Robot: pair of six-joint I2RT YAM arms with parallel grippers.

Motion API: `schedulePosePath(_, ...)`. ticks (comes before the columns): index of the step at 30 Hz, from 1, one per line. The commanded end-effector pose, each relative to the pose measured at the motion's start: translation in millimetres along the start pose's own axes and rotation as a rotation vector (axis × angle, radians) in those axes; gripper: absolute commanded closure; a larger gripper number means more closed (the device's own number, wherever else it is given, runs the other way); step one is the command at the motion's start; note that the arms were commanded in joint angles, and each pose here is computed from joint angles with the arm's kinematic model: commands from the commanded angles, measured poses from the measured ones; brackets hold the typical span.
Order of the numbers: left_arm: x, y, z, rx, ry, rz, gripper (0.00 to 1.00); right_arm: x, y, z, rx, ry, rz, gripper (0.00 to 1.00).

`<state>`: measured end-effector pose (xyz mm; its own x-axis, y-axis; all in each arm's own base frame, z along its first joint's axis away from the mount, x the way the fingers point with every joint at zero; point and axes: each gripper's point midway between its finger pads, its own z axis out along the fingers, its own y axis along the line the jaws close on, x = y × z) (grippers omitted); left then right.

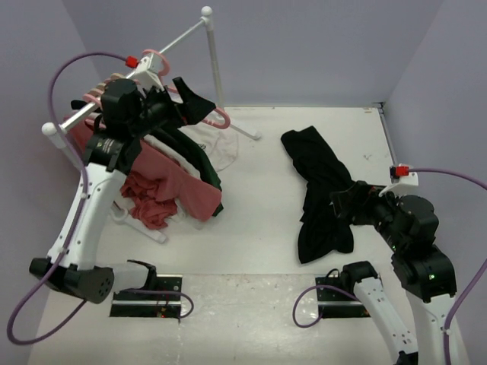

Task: Place the t-shirt on the hanger
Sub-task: Pick up the hanger from the clothesline.

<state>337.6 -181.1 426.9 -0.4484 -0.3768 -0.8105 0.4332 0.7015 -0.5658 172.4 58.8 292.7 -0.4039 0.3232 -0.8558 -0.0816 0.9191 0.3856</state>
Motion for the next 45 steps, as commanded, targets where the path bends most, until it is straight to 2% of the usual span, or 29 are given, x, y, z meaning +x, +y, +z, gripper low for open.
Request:
schedulePosePath(1,-16,-2,24,0.018,-0.075,-0.179,0.0,-14,15,1,-0.064,-0.032,0.009,0.01)
schedulePosePath(8,-8,48,50,-0.166,-0.127,-0.285,0.03,-11,16,-1,-0.076,-0.033,0.012,0.01)
schedulePosePath(15,1,72,79,-0.213,-0.107,-0.324,0.1,-10,17,3,-0.082,-0.031,0.018,0.01)
schedulePosePath(26,2,89,97,-0.255,-0.136,-0.381,0.23,-9,21,10,-0.105,-0.024,0.024,0.01)
schedulePosePath(30,-1,92,100,-0.257,-0.174,-0.395,0.31,-6,20,13,-0.104,-0.015,0.025,0.01)
schedulePosePath(35,5,100,106,-0.268,-0.178,-0.417,0.51,-5,19,12,-0.104,-0.016,0.023,0.01)
schedulePosePath(42,15,108,114,-0.271,-0.168,-0.447,0.5,-5,20,11,-0.107,-0.016,0.018,0.01)
schedulePosePath(45,14,110,115,-0.276,-0.177,-0.448,0.45,-5,20,11,-0.108,-0.013,0.017,0.01)
